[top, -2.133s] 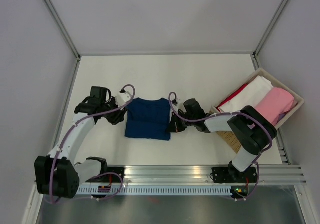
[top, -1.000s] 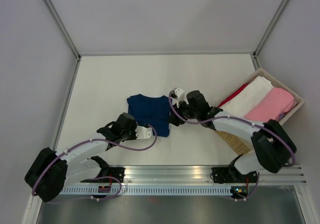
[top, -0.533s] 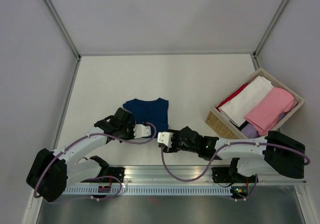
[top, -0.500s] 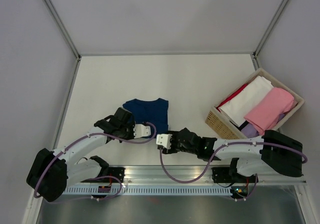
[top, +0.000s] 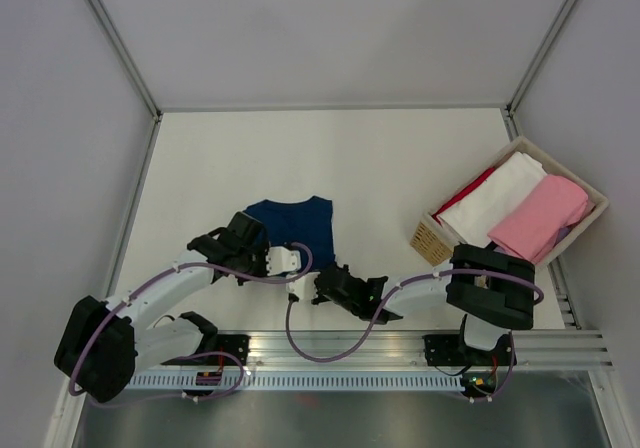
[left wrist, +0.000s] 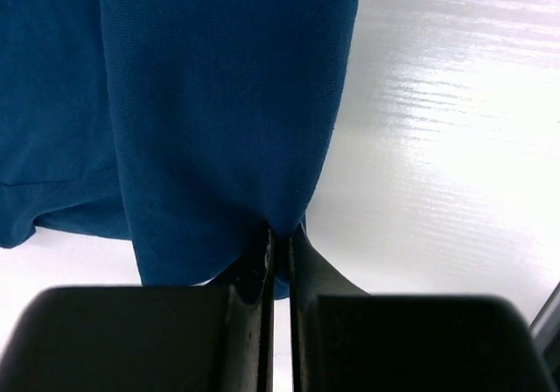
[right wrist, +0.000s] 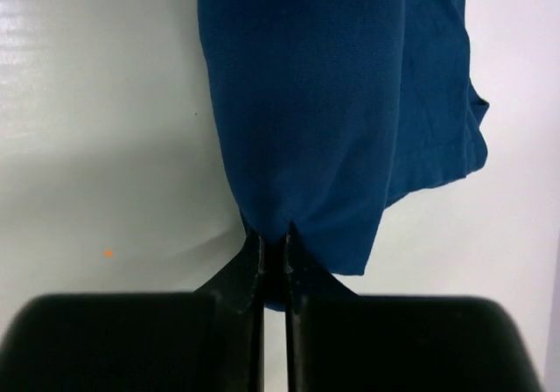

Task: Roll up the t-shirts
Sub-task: Roll the tshirt

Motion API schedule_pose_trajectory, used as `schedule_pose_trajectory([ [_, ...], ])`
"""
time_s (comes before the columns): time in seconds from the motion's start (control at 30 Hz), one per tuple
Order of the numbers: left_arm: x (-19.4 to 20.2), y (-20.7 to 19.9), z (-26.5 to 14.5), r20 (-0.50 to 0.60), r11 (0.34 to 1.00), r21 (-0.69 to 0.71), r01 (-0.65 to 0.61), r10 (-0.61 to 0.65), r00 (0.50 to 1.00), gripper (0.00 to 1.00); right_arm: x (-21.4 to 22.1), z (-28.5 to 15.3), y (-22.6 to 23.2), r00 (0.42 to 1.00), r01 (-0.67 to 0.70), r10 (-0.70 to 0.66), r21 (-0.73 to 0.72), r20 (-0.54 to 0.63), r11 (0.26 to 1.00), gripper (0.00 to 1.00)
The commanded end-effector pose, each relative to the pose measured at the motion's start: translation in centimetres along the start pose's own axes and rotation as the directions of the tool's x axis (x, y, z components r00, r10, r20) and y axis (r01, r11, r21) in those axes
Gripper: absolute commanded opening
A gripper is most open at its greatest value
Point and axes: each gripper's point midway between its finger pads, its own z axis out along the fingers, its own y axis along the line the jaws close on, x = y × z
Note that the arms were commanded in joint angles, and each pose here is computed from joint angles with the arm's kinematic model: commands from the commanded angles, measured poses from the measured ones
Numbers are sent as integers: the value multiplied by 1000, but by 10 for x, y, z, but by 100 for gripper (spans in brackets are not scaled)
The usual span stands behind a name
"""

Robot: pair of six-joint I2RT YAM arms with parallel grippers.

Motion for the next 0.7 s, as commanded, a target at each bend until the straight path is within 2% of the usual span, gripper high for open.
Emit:
schedule_pose_trajectory([
  [0.0,-11,-3,-9,39,999,48,-20,19,999,2,3,1,-5,993,-70,72,28,-90,997,0],
  [0.13,-9,-16,-19,37,993,116,-19,15,999,2,-9,-18,7,986,-165,161,-88,-50,982,0],
  [0.17,-5,-24,-25,17,987,158,-18,16,1000,2,-25,-28,13,978,-205,209,-165,2,965,0],
  [0.27,-1,-36,-36,-7,974,227,-20,22,1000,2,-37,-46,28,969,-230,247,-298,20,926,0],
  [0.33,3,-35,-39,-29,975,223,-16,23,999,3,-43,-60,49,962,-237,271,-432,17,870,0],
  [0.37,2,-31,-37,-29,979,204,-10,16,999,10,-46,-62,52,958,-245,287,-461,22,853,1],
  [0.4,1,-28,-36,-30,982,189,-2,8,1000,29,-51,-66,61,949,-255,314,-517,29,817,0],
  [0.43,1,-28,-35,-32,983,184,13,-8,999,39,-51,-66,63,944,-264,328,-532,28,805,0],
  [0.5,1,-27,-28,-19,986,164,25,-23,1000,51,-49,-64,62,927,-304,375,-550,19,778,0],
  [0.6,9,-35,-18,-26,984,173,38,-34,999,54,-41,-63,55,907,-351,421,-549,2,759,0],
  [0.67,15,-40,-14,-35,984,175,40,-34,999,54,-47,-63,47,889,-363,457,-551,38,752,0],
])
